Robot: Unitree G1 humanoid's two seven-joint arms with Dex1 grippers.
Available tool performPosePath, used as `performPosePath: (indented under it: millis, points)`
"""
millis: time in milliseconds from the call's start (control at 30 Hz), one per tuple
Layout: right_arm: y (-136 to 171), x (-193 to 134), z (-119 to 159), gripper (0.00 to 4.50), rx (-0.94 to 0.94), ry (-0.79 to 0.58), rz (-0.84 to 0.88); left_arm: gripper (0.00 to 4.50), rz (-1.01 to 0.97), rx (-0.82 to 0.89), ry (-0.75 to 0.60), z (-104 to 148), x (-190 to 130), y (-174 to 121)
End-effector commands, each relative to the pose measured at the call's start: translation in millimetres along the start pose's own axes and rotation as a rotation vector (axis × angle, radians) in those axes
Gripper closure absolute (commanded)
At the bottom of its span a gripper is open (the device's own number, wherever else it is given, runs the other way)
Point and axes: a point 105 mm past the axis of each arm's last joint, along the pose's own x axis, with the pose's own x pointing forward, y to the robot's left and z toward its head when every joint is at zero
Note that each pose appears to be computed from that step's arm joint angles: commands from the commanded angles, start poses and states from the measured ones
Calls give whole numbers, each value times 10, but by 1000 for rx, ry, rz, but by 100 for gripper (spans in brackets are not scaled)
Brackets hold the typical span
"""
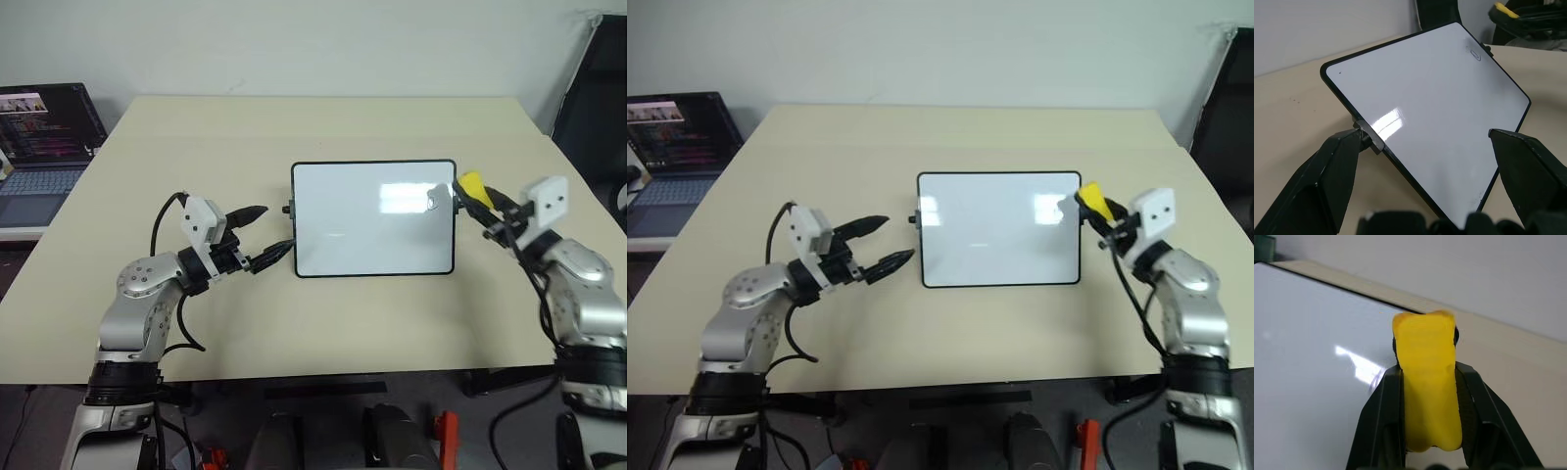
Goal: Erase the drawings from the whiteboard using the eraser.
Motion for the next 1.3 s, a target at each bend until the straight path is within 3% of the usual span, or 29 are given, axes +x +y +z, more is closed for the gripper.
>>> performPosePath:
  millis: [33,400,567,700,1033,1300]
  points:
    - [-9,181,54,351,-69,-20,-51,0,-3,36,-31,96,21,13]
    - [197,232,-642,351,-74,242,19,0,5,33,-26,84,-15,-10]
    - [719,30,-879,351,-73,341,299,0,10,37,-25,105,-10,11]
    - [877,-84,-889,351,-59,362,385,0,9,39,-27,109,-2,10]
    - [148,103,-610,351,-177,283,27,0,2,36,-30,103,40,9]
    - [-105,70,-715,351,-231,341,-125,0,-5,34,-36,100,91,11]
